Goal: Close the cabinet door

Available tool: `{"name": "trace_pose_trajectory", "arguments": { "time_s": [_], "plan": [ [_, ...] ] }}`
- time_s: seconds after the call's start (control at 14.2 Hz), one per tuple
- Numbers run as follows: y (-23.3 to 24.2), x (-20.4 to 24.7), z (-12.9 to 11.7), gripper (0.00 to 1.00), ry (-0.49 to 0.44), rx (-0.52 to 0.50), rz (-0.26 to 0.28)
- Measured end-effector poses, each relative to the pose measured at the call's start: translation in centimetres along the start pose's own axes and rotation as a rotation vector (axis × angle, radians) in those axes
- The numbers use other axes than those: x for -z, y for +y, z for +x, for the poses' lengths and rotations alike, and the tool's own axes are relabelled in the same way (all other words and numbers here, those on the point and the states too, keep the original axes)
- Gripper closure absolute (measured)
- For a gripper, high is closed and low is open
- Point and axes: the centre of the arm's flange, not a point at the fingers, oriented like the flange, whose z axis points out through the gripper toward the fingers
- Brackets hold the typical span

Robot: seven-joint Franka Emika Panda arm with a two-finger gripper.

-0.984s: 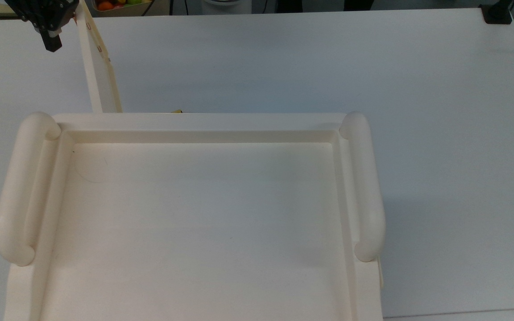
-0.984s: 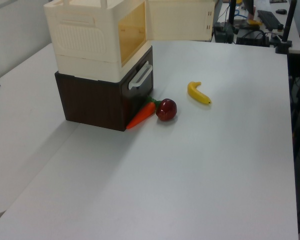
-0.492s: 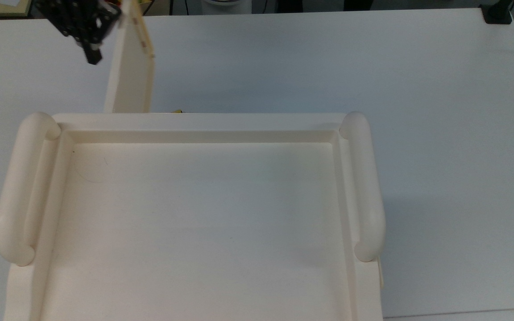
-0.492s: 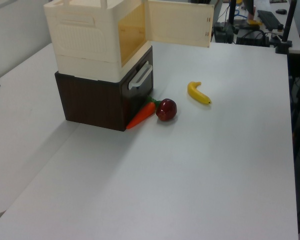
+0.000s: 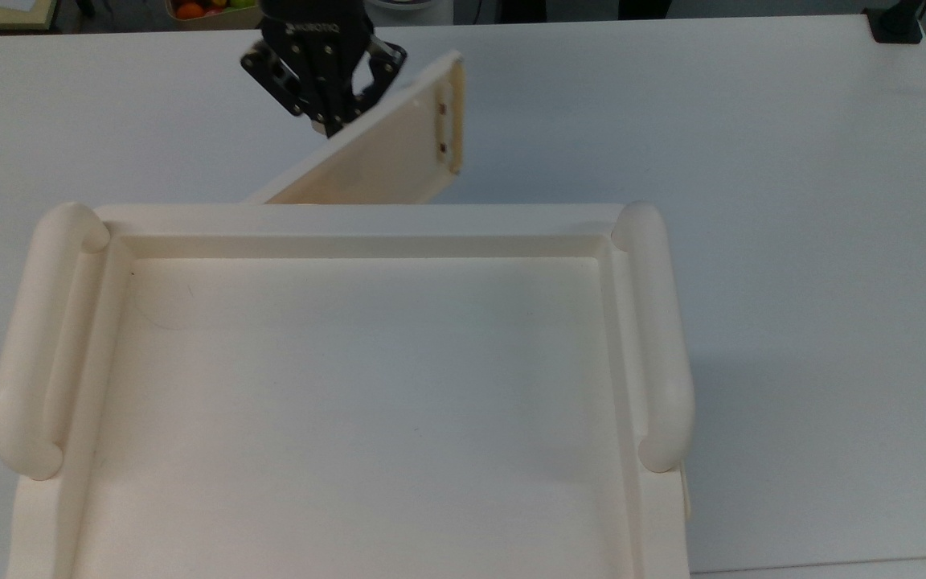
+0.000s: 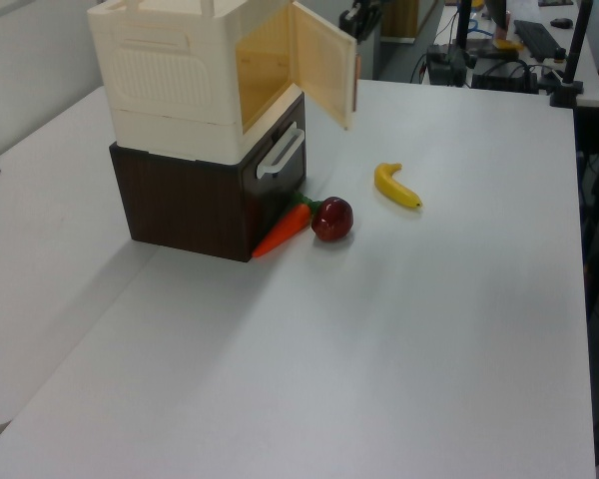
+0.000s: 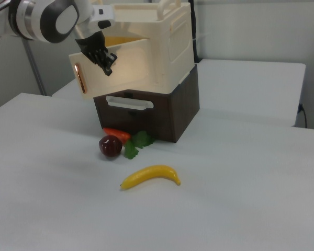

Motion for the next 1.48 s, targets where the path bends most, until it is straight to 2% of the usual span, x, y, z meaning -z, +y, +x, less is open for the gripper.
{"name": "trace_pose_trajectory", "arguments": {
  "time_s": [0.21, 0.49, 0.7, 0.98, 1.05, 1.19, 1.48],
  "plan": [
    [-1.8, -2.0, 0.8, 0.99, 0.081, 0.012, 0.026],
    [-3.4, -4.0, 2.2, 0.99, 0.241, 0.026, 0.064],
    [-3.7, -3.8, 2.5, 0.99, 0.277, 0.028, 0.073],
    [-3.8, -3.6, 2.6, 0.99, 0.281, 0.028, 0.073],
    [-3.7, -3.8, 2.4, 0.99, 0.270, 0.028, 0.071],
    [-3.6, -4.4, 1.3, 0.99, 0.168, 0.038, 0.043],
    [-2.6, -4.0, -2.5, 0.99, -0.129, 0.109, -0.118]
  ]
}}
